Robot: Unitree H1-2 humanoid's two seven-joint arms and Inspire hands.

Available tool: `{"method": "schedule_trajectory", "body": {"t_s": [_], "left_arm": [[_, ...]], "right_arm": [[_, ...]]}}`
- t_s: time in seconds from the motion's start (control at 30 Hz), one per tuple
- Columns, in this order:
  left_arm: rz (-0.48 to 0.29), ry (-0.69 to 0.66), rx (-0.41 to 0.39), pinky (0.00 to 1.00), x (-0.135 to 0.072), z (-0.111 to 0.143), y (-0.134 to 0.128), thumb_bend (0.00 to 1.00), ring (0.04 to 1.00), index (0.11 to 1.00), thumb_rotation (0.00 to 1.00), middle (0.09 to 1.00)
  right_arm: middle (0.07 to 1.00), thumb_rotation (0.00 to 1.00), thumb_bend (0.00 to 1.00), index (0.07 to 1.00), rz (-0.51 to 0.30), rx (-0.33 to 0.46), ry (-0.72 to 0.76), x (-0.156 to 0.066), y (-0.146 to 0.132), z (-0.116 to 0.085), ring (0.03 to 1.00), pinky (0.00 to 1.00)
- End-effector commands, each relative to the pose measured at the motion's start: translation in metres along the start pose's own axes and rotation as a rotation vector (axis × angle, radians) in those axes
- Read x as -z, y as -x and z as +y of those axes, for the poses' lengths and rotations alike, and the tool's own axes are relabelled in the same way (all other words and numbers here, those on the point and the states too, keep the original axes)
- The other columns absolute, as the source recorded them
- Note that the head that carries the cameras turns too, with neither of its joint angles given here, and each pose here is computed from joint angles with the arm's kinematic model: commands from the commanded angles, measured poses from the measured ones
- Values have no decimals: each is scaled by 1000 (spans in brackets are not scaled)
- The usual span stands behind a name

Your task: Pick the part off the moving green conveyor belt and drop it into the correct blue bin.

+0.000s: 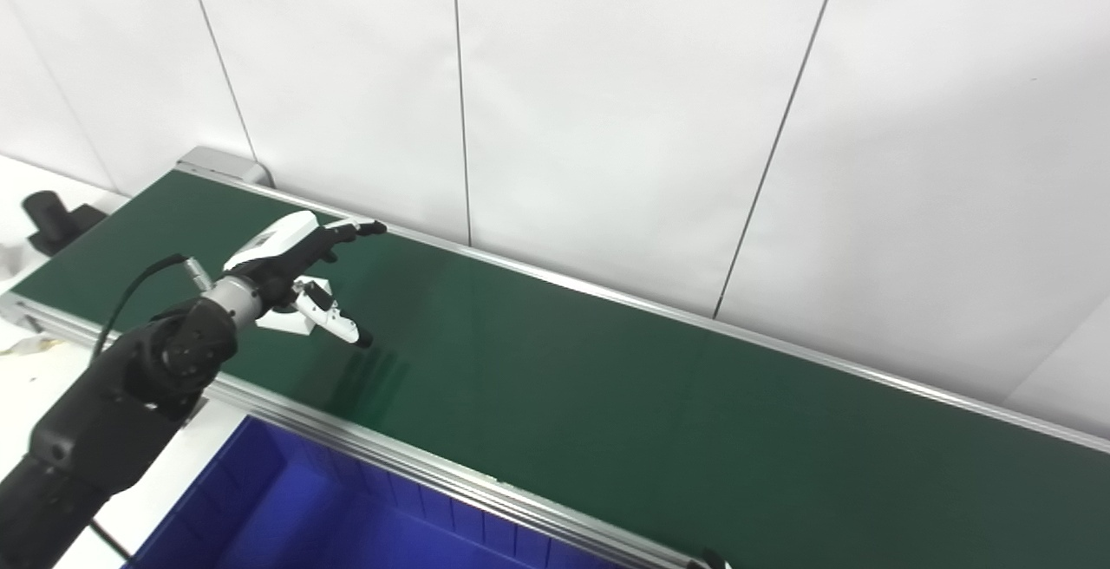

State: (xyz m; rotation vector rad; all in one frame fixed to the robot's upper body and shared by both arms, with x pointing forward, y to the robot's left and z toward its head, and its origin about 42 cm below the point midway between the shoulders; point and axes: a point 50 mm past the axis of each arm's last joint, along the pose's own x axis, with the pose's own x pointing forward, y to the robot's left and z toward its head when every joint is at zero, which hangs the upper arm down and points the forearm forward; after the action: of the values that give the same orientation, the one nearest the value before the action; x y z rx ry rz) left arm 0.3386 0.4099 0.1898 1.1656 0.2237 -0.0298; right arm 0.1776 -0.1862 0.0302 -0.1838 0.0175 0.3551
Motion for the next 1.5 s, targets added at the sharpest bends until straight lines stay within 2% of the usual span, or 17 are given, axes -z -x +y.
{"method": "schedule_trajectory", "body": {"t_s": [0.0,0.17,0.4,0.63,0.77,0.9,1.07,1.27,1.47], "left_arm": [[3,-84,-79,804,-5,38,-11,875,892,888,15,911],[36,-157,-54,816,4,38,-20,888,884,887,0,904],[67,-247,-57,769,16,31,-30,904,840,883,0,877],[69,-315,-62,704,15,21,-37,911,834,878,0,891],[92,-309,-28,751,16,17,-43,907,873,884,0,912],[98,-327,-16,789,18,12,-46,923,872,873,0,906],[96,-320,0,740,23,4,-51,911,845,874,0,890],[114,-344,35,840,25,-2,-59,911,894,871,0,923],[113,-392,62,790,27,-11,-65,919,833,855,0,885]], "right_arm": [[889,665,667,948,-83,11,-3,-12,-3,-2,866,792],[888,661,661,947,-86,13,-3,-12,-1,-3,863,792],[895,657,636,956,-86,6,-3,-14,2,-4,871,798],[905,652,613,961,-82,11,-2,-13,5,-5,874,810],[908,649,599,965,-81,13,-9,-13,6,-5,878,819],[905,655,597,964,-82,15,-7,-13,7,-5,874,817],[907,659,587,968,-83,12,-3,-13,8,-5,878,821],[905,656,585,966,-86,14,-5,-14,10,-5,874,819],[907,662,591,968,-85,15,-10,-15,10,-4,876,820]]}}
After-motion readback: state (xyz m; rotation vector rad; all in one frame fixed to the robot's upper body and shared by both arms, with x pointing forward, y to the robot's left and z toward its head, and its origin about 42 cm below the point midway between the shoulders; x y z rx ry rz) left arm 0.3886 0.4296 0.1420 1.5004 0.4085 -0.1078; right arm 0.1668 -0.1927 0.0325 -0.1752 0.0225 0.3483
